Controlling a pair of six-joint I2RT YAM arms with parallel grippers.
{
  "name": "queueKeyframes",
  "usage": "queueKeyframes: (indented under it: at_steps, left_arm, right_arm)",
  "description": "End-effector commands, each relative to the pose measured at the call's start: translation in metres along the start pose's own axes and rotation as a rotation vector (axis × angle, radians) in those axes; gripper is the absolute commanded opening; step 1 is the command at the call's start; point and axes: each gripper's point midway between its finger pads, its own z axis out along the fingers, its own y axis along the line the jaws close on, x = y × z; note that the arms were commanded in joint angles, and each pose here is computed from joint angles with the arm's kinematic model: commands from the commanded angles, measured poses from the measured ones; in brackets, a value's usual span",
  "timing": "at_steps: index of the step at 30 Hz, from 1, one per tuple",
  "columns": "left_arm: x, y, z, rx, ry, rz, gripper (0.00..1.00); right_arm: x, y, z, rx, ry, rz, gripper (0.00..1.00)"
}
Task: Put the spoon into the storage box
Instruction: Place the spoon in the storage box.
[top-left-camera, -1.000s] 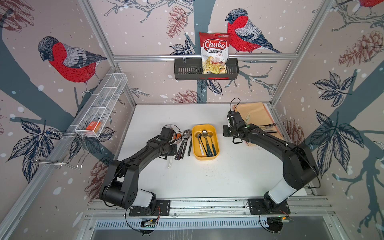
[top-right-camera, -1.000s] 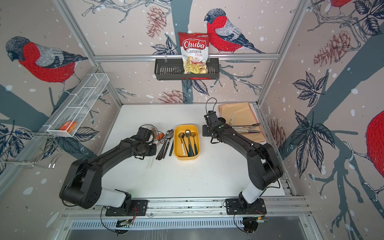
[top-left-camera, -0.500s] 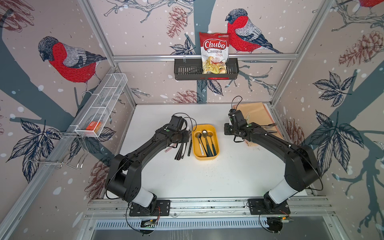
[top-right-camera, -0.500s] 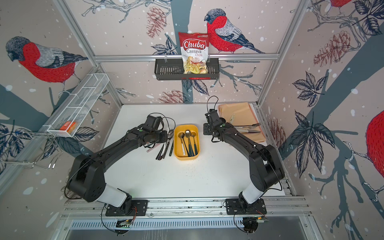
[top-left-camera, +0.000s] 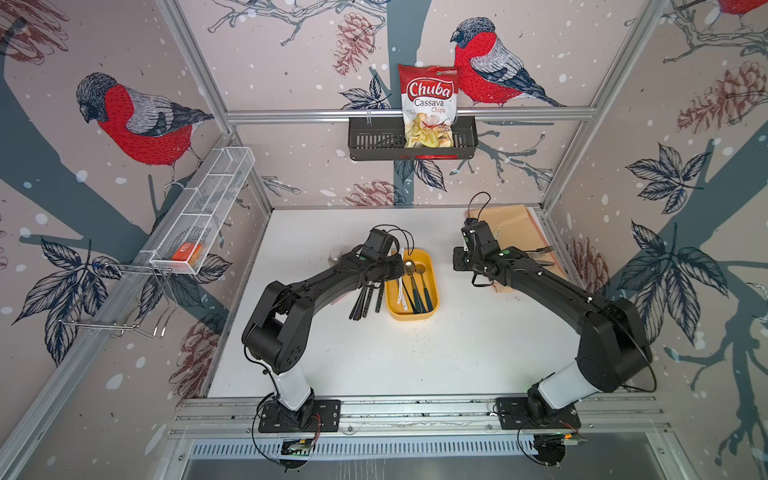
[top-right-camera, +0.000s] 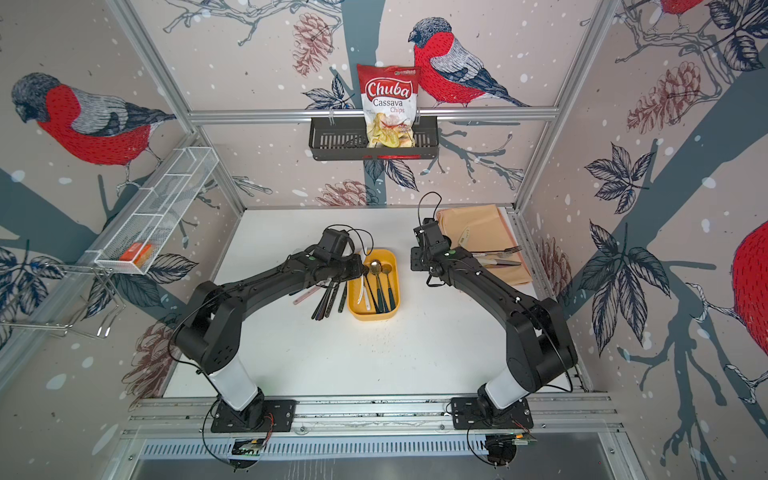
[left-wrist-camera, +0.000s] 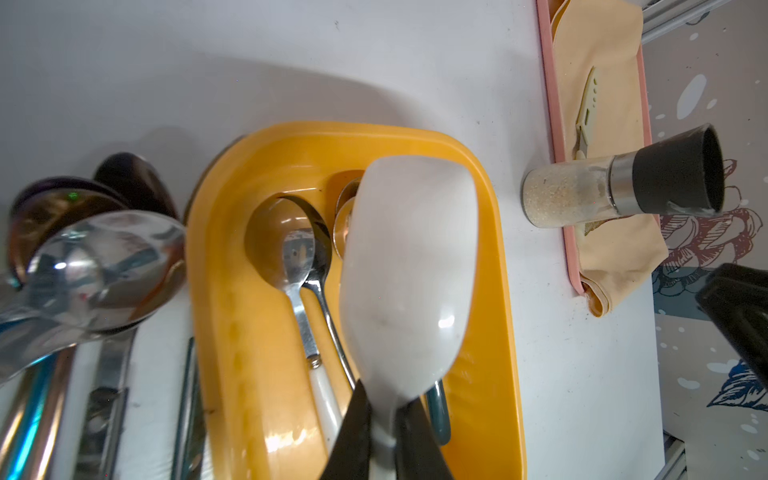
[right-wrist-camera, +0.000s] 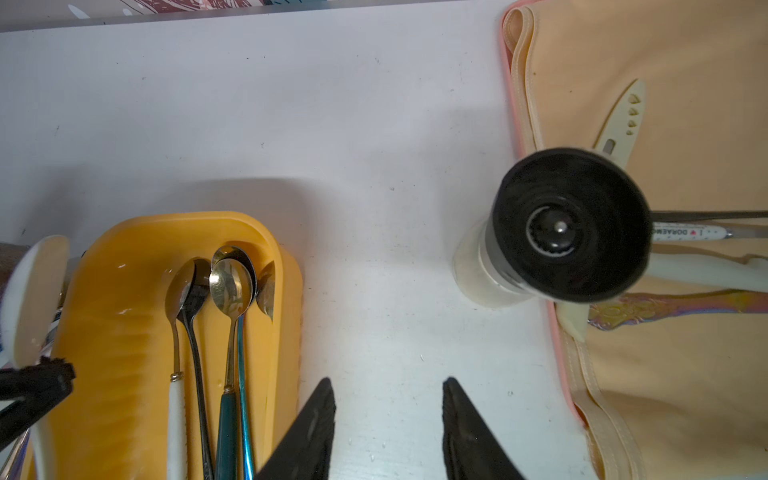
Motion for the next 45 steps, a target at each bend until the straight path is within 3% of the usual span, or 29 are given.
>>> queueKeyframes:
  at_steps: [1,15,29,38,45]
  left_arm:
    - [-0.007,-0.008,0.011,0.027,-0.026,-0.031,0.05]
    - [0.009,0.006,0.044,-0.057,0.03,-0.055,0.08]
    - [0.006,0.001,0.037,-0.066,0.01,-0.01,0.34]
    - [-0.029,-0.016,-0.022,-0.106,-0.136,0.133,0.38]
    - [-0.037,0.008,-0.077,-0.249,-0.198,0.276,0.47]
  right_arm:
    - [0.004,-0.007,-0.004,0.027,0.006,0.008,0.44]
    - [0.02,0.002,-0.003,-0.003,0.032,0.003,0.44]
    - [0.038,0.034,0.015,-0.096,0.078,-0.007,0.46]
    - [0.04,0.062,0.031,-0.186,0.102,-0.041,0.46]
    - [0.044,0.074,0.047,-0.206,0.121,-0.067,0.47]
